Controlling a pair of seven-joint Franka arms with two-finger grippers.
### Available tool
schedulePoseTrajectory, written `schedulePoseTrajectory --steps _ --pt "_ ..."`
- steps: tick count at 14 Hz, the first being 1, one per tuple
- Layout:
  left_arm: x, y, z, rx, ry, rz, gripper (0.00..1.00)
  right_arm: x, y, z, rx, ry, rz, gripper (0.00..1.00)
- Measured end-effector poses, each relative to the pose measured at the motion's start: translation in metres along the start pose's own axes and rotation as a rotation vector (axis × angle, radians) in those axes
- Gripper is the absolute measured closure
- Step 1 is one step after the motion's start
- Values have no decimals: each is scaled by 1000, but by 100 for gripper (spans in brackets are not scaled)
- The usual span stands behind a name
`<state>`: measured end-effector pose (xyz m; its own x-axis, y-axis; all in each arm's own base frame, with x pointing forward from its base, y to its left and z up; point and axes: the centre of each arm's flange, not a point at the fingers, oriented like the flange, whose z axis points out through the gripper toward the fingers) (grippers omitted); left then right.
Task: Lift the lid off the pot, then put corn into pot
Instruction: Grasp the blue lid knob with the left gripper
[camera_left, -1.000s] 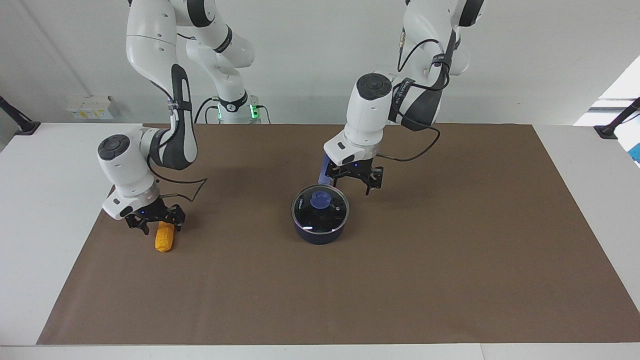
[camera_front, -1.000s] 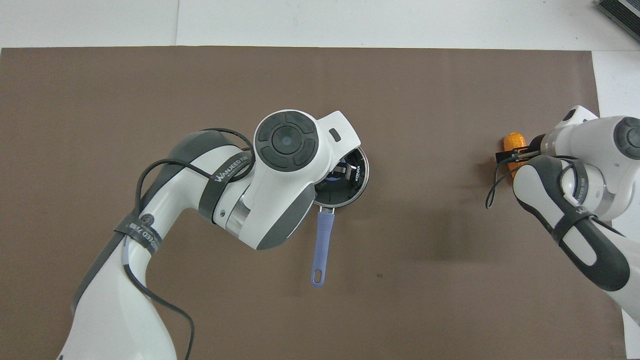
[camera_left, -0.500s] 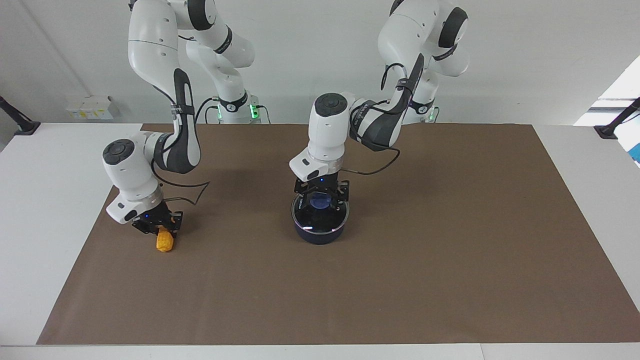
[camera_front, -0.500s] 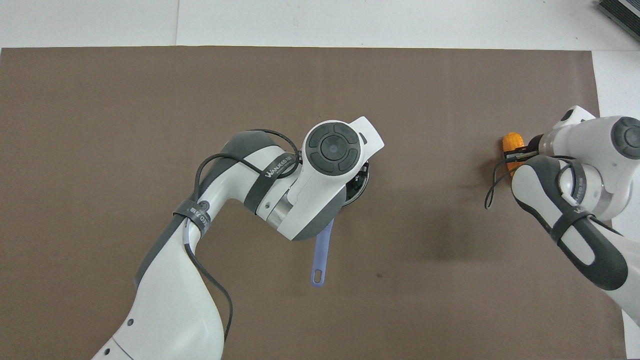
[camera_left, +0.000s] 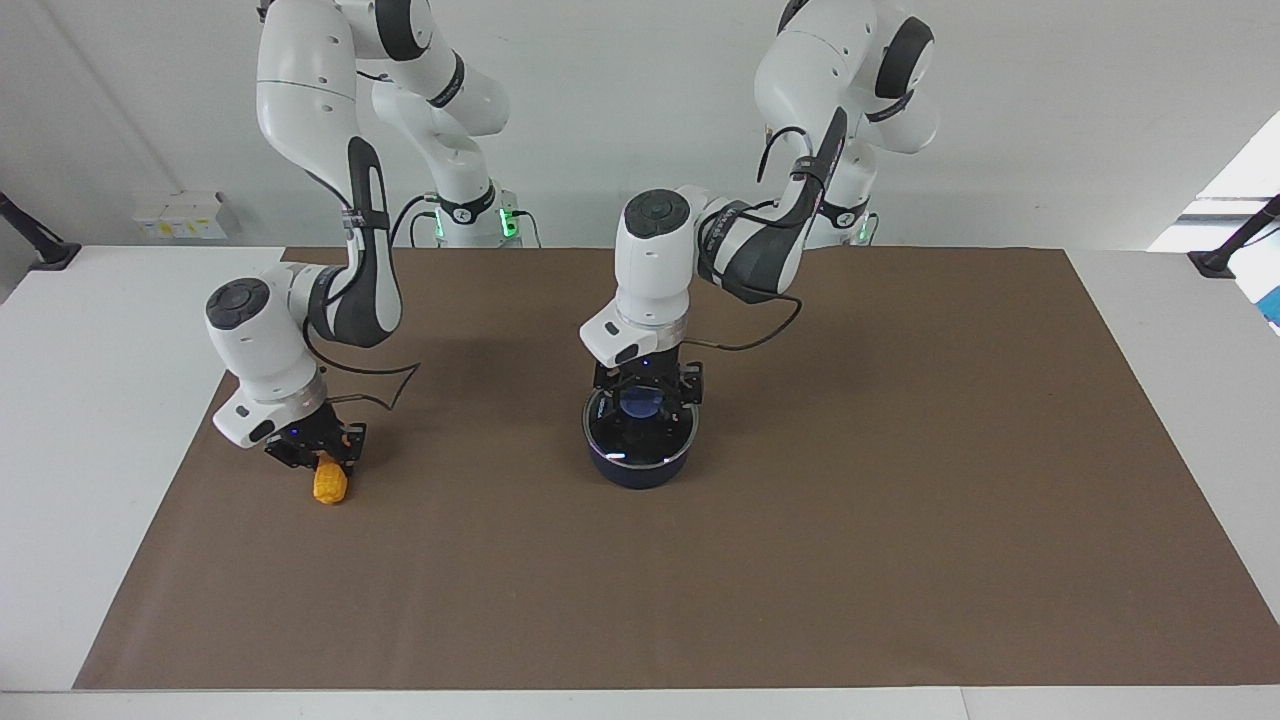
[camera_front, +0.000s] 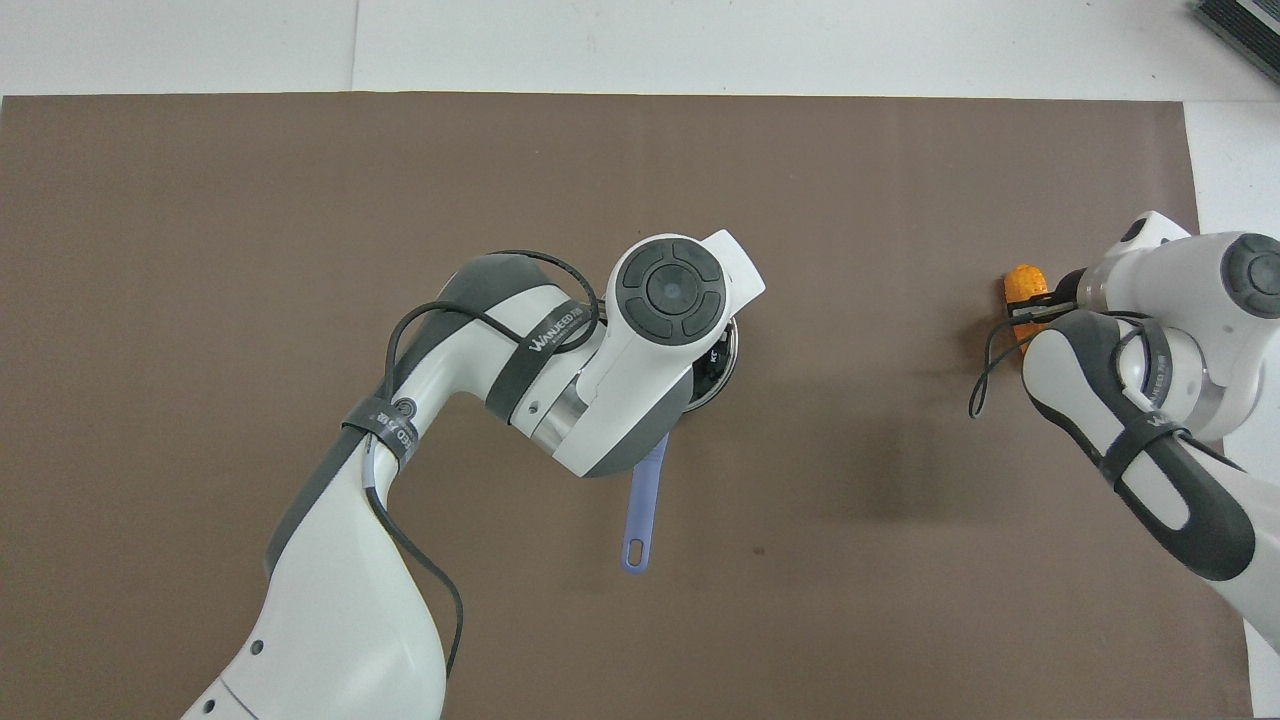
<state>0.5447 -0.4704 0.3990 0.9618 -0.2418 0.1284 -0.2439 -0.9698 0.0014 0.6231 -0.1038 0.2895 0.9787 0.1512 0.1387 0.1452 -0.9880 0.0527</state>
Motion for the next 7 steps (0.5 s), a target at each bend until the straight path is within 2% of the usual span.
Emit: schedulePoseTrajectory --steps 1,2,4,7 --pt "0 1 0 0 1 -17 4 0 0 0 0 0 0 63" --pt "0 3 -1 -1 4 -35 20 0 0 0 0 0 0 63" --pt "-1 6 -3 -1 10 -45 41 0 0 0 0 0 0 63" --pt "0 5 -5 -3 18 -51 52 1 0 -1 0 1 0 63"
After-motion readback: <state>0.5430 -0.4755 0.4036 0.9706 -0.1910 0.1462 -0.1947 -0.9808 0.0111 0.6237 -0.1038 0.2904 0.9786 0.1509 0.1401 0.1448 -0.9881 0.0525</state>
